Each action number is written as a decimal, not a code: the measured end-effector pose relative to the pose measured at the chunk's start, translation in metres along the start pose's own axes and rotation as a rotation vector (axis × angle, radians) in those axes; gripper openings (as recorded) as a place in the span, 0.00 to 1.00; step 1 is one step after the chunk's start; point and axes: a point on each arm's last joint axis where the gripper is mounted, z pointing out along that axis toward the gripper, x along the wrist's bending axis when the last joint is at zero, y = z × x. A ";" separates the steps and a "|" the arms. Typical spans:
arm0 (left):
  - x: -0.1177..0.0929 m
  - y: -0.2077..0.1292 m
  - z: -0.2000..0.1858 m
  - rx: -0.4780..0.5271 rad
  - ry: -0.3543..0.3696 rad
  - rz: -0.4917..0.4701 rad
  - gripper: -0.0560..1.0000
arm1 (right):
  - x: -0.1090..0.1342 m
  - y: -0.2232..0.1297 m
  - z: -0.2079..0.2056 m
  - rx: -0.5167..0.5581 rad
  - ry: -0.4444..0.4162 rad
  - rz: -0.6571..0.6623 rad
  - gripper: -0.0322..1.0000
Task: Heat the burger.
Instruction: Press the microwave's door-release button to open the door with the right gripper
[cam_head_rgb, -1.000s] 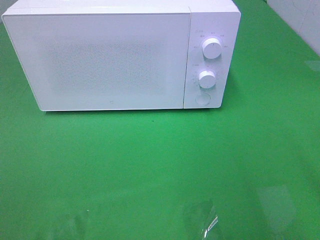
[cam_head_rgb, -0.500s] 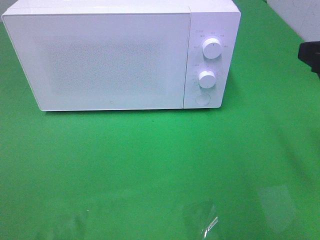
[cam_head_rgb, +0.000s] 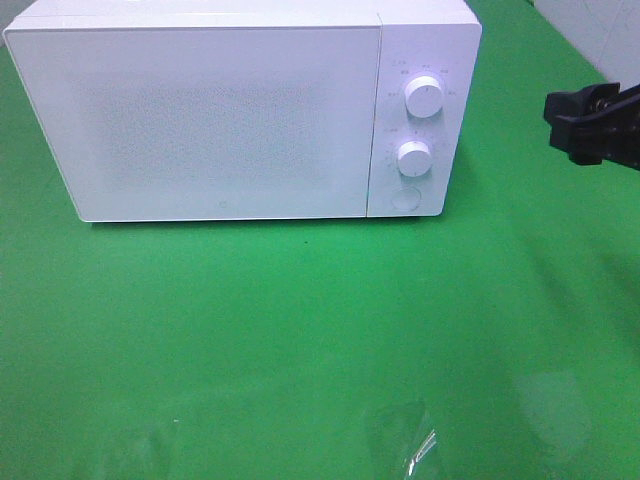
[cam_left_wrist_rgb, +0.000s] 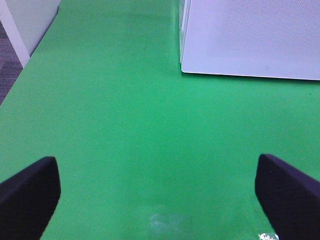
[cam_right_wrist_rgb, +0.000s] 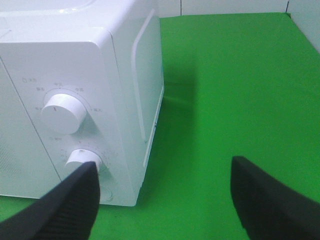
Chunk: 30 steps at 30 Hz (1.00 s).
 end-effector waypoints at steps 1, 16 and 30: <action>0.000 0.000 0.000 0.000 0.000 0.000 0.98 | 0.000 0.000 0.000 0.000 0.000 0.000 0.72; 0.000 0.000 0.000 0.000 0.000 0.000 0.98 | 0.005 -0.059 0.021 -0.061 -0.090 0.008 0.72; 0.000 0.000 0.000 0.000 0.000 0.000 0.98 | 0.064 -0.089 0.023 -0.095 -0.036 -0.048 0.72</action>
